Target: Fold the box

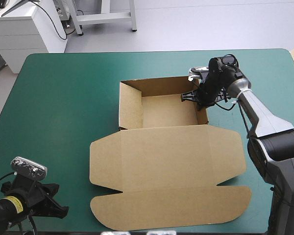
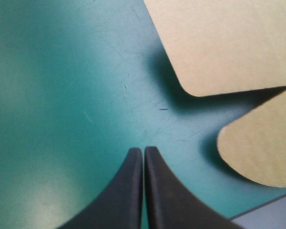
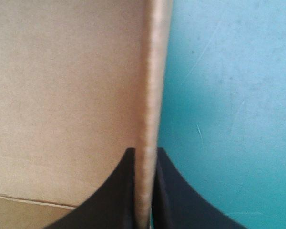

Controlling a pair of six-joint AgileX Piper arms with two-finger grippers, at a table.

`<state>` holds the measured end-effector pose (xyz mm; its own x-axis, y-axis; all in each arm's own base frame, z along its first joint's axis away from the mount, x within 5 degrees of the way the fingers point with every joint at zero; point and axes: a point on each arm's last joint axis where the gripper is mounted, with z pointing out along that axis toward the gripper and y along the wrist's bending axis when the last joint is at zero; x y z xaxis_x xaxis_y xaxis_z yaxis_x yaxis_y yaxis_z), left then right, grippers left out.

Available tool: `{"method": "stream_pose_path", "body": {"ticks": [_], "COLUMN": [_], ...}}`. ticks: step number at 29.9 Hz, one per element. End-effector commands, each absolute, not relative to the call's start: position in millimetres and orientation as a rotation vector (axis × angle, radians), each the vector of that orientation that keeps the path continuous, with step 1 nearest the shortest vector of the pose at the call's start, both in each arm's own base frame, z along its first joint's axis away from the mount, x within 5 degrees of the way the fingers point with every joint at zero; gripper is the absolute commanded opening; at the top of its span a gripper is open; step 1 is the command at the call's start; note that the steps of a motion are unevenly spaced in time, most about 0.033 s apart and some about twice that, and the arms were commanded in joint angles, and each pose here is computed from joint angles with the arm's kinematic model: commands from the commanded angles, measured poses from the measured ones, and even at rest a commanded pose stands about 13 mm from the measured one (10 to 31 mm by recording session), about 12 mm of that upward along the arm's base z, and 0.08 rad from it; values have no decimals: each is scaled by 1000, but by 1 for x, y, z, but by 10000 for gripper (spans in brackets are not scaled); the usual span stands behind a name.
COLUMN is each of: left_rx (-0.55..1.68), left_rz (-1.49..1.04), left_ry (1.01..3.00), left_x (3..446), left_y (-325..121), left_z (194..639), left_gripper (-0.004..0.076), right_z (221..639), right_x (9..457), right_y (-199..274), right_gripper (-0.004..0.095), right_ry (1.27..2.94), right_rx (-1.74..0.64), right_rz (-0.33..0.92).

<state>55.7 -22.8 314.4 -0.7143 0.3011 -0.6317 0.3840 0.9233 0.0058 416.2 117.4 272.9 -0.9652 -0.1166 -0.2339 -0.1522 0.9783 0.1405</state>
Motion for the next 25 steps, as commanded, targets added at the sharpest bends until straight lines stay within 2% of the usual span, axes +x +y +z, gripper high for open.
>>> {"method": "stream_pose_path", "body": {"ticks": [1,6,10,13,18,22,25], "left_rx": [467,468,468,468,467,466,467], "left_rz": [-176,-171,-171,-171,-199,-216,-216], "left_ry": [2364,2365,2364,2363,2369,2371,2372], "left_x": [59,59,59,59,58,58,58], "left_y": [-24,-24,-24,-24,-25,-26,-26], "left_z": [323,323,323,323,323,323,323], "left_gripper": [-8,-8,-8,-8,-8,-8,-8], "right_z": [309,314,345,380,436,449,444], "right_x": [408,407,399,390,357,338,333], "right_y": [115,114,97,69,-8,-68,-107], "right_gripper": [-2,-2,-2,-2,-2,-2,-2], "right_ry": [2810,2794,2707,2611,2459,2423,2430], "right_rx": [-224,-250,-255,-198,-21,143,264], "right_rz": [280,278,258,217,58,-128,-189]}}
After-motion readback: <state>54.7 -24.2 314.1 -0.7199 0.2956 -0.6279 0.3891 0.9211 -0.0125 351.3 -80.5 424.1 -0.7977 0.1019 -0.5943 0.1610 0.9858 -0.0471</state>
